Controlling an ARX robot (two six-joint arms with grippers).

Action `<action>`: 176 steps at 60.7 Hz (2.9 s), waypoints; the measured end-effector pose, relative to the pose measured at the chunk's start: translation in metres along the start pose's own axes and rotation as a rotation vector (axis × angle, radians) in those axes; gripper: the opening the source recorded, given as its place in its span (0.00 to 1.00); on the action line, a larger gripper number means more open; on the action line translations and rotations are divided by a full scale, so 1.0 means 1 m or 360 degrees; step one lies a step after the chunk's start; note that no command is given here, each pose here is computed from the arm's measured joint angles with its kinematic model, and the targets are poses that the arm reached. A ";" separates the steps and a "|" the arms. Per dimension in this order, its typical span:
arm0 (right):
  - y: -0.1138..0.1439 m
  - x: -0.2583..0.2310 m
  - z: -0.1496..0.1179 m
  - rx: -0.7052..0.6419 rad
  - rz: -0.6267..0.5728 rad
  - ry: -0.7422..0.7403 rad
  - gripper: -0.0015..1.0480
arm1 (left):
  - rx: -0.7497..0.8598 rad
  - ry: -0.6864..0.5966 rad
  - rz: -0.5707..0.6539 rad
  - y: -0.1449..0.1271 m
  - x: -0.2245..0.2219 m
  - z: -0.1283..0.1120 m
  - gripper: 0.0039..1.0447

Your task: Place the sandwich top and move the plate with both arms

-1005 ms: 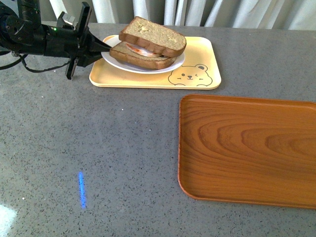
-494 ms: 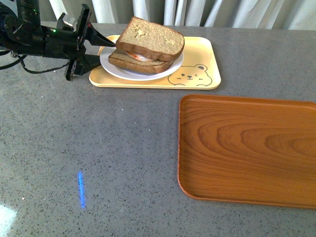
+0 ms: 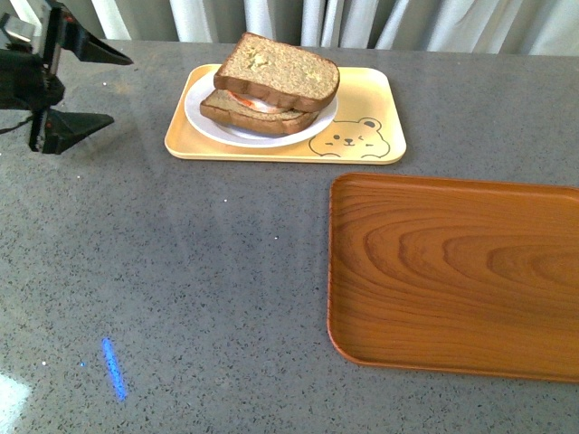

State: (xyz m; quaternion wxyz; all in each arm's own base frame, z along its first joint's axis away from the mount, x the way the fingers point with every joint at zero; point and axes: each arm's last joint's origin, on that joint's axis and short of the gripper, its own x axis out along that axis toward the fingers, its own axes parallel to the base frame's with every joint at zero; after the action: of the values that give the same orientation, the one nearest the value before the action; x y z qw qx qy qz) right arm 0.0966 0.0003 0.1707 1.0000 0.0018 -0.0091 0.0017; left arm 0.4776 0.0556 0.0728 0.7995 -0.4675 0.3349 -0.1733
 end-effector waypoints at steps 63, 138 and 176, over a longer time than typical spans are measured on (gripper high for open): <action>0.000 0.000 0.000 -0.0001 0.0001 -0.0001 0.91 | 0.1576 -0.1128 0.0589 -0.095 -0.192 -0.191 0.01; 0.000 0.000 0.000 0.0000 0.0001 -0.0001 0.91 | 0.1585 -0.1168 0.0577 -0.100 -0.258 -0.249 0.01; 0.000 0.000 0.000 0.0000 0.0000 -0.0001 0.91 | 0.1586 -0.1172 0.0575 -0.100 -0.268 -0.258 0.01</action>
State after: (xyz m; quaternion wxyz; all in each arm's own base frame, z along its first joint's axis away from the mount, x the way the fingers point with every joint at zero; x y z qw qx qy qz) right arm 0.0966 0.0003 0.1707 1.0000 0.0018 -0.0092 0.0017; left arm 0.1097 0.0003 0.1716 0.9999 -0.0052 -0.0087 0.0011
